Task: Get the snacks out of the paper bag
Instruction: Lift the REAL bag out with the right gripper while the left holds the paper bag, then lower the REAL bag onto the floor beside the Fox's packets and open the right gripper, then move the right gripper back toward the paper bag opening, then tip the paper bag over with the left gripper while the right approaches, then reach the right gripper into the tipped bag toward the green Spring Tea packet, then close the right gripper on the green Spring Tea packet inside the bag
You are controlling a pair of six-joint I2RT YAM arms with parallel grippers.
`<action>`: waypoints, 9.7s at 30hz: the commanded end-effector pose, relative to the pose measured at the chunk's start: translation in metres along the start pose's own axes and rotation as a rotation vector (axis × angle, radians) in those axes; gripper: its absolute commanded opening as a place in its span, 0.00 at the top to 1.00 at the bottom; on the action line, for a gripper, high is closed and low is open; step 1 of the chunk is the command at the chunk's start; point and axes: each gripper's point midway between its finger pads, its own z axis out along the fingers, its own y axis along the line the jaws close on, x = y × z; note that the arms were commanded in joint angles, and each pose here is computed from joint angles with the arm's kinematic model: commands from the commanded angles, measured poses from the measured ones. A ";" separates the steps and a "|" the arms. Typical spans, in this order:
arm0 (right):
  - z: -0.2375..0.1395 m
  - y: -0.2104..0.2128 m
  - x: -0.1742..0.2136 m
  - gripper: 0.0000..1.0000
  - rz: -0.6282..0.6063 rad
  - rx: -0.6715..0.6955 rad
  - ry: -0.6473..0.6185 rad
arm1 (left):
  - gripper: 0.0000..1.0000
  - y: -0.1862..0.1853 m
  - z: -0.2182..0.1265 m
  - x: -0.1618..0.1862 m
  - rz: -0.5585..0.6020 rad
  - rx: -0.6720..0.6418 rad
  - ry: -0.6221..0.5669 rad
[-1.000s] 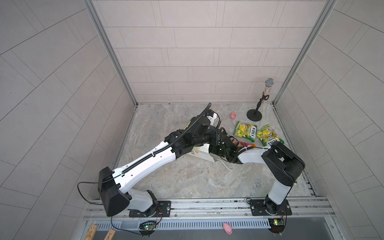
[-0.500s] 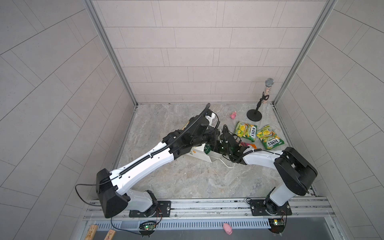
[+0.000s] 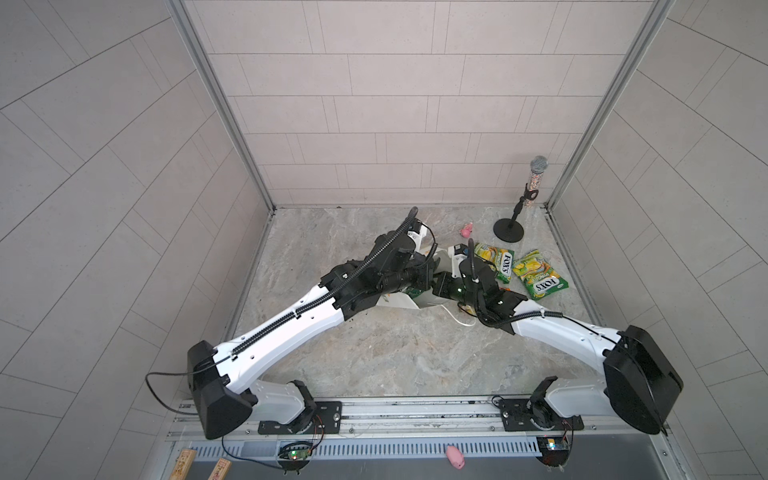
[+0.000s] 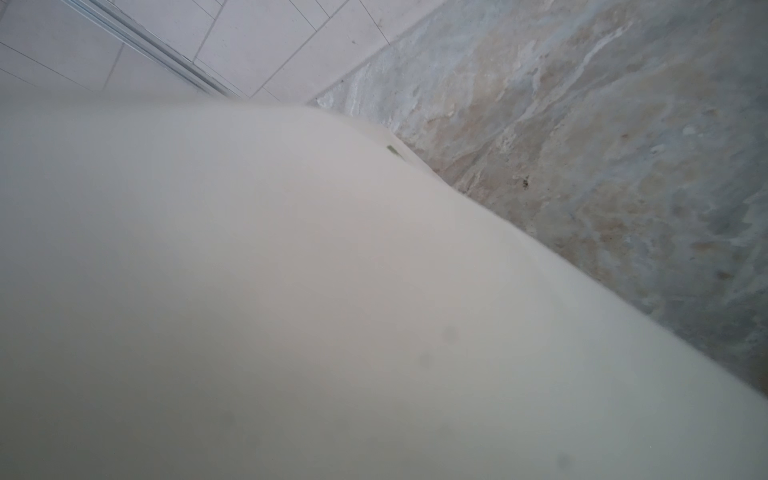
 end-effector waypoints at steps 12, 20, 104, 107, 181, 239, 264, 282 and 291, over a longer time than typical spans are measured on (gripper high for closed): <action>-0.038 0.085 -0.066 1.00 -0.127 -0.217 -0.031 | 1.00 0.029 -0.031 -0.029 0.016 -0.212 -0.111; -0.052 0.115 -0.091 1.00 -0.168 -0.284 -0.010 | 1.00 0.046 -0.056 -0.049 -0.043 -0.277 -0.192; 0.068 -0.043 -0.157 1.00 0.047 -0.071 0.049 | 1.00 0.120 -0.177 -0.044 -0.003 -0.572 -0.310; 0.067 -0.078 -0.122 1.00 0.042 0.003 0.111 | 1.00 0.117 -0.170 -0.044 -0.001 -0.547 -0.296; -0.026 -0.001 -0.015 1.00 -0.008 -0.005 -0.067 | 1.00 0.090 -0.027 -0.179 0.210 -0.177 -0.136; 0.070 0.033 0.110 0.63 0.104 -0.115 0.215 | 1.00 0.054 -0.023 -0.028 -0.131 -0.183 -0.168; 0.112 -0.001 0.104 0.56 0.227 0.073 0.132 | 1.00 0.050 -0.022 -0.026 -0.148 -0.158 -0.160; 0.145 0.008 0.078 0.73 0.210 0.058 -0.001 | 1.00 0.039 -0.036 -0.031 -0.137 -0.115 -0.159; 0.132 0.040 0.063 1.00 0.096 -0.025 0.028 | 1.00 0.067 -0.054 -0.029 -0.088 -0.259 -0.197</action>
